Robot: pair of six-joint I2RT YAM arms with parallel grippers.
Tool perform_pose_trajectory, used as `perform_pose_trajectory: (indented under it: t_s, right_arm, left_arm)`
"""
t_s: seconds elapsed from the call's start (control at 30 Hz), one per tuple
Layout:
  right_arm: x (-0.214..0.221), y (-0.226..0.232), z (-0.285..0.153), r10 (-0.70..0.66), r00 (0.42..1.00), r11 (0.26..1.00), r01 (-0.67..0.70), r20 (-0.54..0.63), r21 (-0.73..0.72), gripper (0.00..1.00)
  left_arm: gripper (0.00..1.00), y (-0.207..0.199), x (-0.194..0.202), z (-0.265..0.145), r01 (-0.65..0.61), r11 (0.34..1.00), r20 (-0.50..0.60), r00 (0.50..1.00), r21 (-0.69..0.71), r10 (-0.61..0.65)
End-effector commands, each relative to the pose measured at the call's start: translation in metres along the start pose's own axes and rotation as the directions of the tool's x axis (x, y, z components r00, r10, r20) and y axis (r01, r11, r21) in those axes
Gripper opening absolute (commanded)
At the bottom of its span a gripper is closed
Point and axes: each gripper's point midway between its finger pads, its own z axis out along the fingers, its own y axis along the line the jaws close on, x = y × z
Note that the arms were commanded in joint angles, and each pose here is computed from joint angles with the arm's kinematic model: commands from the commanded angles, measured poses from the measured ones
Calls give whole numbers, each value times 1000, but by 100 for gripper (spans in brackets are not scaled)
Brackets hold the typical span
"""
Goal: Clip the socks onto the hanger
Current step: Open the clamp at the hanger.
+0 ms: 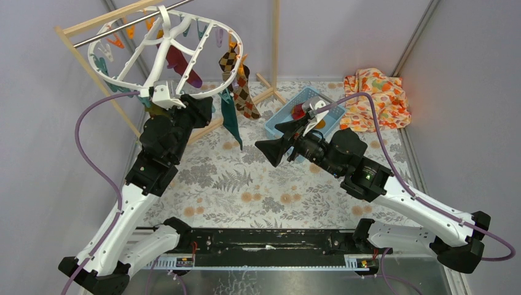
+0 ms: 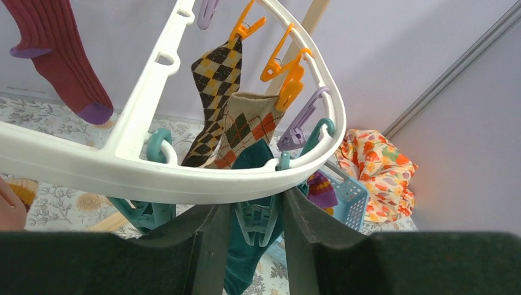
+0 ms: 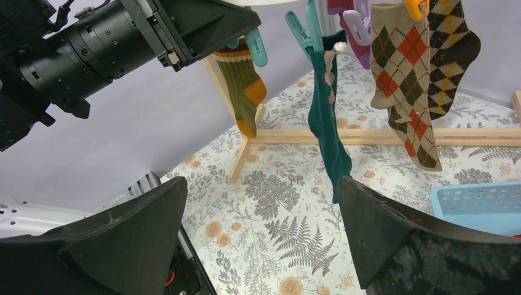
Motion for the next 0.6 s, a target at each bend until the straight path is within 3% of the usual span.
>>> perform_pose_trajectory:
  t_s: [0.0,0.17,0.33,0.57]
  right_arm:
    - [-16,4,1,16,998,1000,-15,57,-9,100]
    - [-14,4,2,19,998,1000,-19,53,-8,100]
    - [-12,2,4,16,999,1000,-16,49,2,100]
    - [-15,-31,8,1,998,984,-11,62,176,100]
  left_arm:
    - [37,4,-3,-1,-12,1000,20,1000,-19,12]
    - [11,2,-3,-1,-15,1000,18,1000,-6,15]
    - [0,1,-2,-2,-15,1000,14,1000,-2,15]
    - [0,2,0,-4,-15,1000,9,1000,-2,15]
